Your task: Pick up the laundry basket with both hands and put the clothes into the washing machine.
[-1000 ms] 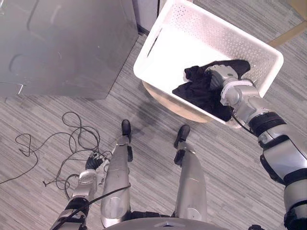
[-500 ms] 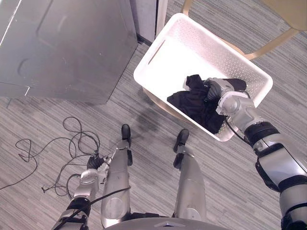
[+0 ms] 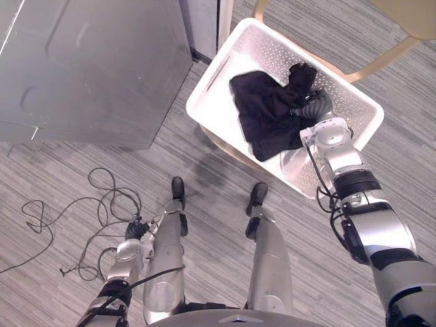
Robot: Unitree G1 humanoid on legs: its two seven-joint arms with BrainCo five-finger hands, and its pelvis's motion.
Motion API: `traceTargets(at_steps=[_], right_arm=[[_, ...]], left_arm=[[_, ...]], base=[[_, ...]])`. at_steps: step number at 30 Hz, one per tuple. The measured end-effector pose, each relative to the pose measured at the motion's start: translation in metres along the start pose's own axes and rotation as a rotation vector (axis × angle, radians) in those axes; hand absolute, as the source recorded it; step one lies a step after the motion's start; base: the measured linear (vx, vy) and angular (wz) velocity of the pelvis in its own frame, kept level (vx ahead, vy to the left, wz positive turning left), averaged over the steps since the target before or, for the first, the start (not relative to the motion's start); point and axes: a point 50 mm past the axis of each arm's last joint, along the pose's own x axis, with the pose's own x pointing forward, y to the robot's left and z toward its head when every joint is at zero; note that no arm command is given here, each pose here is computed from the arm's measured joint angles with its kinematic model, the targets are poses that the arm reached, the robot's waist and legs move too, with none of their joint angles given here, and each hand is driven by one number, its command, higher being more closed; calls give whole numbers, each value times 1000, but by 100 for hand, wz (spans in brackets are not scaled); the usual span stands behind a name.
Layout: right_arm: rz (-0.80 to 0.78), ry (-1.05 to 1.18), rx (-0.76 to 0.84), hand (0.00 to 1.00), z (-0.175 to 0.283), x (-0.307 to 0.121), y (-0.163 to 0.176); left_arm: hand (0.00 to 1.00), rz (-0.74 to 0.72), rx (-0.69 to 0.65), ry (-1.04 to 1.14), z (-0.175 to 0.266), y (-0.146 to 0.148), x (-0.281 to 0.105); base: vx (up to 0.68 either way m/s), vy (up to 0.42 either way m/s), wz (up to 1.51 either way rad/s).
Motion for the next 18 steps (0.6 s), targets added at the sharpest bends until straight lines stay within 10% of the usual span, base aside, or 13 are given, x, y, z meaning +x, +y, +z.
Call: traceTargets(at_steps=[11,18], right_arm=[[-127,-171,1153,100,69,-6,-2],[-72,-556,1480,100,140,-42,-19]], left_arm=[[0,38,-78,12,0,-8,-1],[0,13,-114,38,-5,-23,-4]], base=[[4,-5,-2],[1,-2,0]])
